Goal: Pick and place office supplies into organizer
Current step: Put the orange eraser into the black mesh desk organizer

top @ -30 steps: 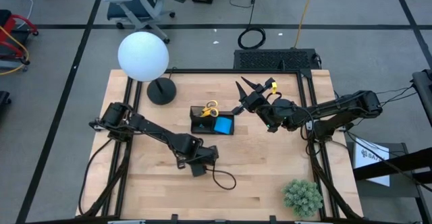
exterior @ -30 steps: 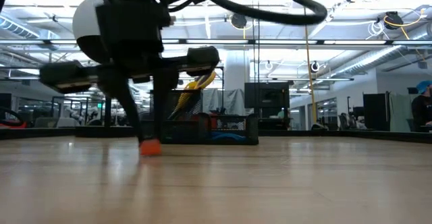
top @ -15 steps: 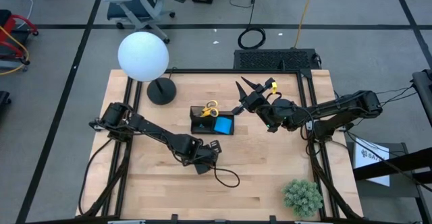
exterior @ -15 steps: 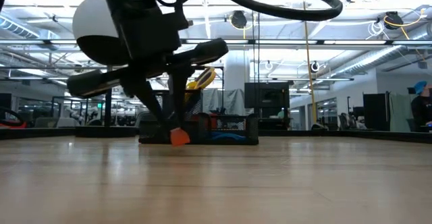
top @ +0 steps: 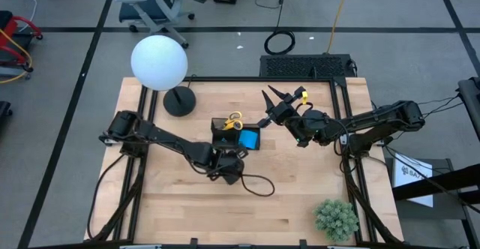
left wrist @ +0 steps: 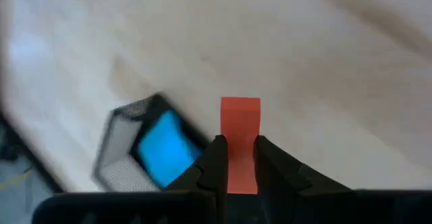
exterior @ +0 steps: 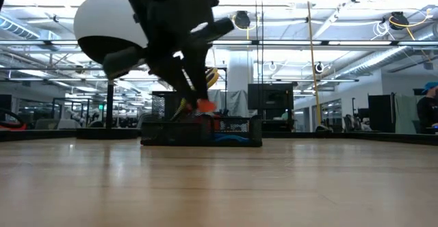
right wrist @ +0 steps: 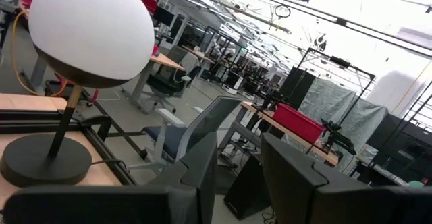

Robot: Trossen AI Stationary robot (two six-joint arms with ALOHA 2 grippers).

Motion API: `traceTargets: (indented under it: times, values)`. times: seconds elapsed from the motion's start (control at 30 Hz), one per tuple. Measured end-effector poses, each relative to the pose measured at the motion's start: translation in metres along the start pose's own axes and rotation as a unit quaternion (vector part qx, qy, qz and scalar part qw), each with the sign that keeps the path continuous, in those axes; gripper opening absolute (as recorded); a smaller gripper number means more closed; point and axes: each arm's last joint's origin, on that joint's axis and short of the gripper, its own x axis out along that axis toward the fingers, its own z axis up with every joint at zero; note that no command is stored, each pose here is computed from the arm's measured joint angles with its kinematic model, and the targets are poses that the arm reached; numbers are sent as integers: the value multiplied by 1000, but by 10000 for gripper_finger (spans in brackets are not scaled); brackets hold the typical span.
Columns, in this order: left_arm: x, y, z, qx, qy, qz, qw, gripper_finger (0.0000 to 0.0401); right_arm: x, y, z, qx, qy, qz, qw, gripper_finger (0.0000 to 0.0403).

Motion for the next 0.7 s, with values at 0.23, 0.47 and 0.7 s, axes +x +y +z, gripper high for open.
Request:
traceTargets:
  times: [0.23, 0.47, 0.7]
  values:
    - [-15, 13, -19, -45, 29, 15, 998, 65, 0, 1, -1, -3, 1, 1, 1000, 105]
    - [-17, 18, -36, -83, 56, -3, 995, 65, 0, 1, -2, -10, 5, 4, 1000, 105]
    - [-13, 25, -52, -107, 77, -15, 991, 65, 0, 2, -2, -13, 6, 5, 1000, 105]
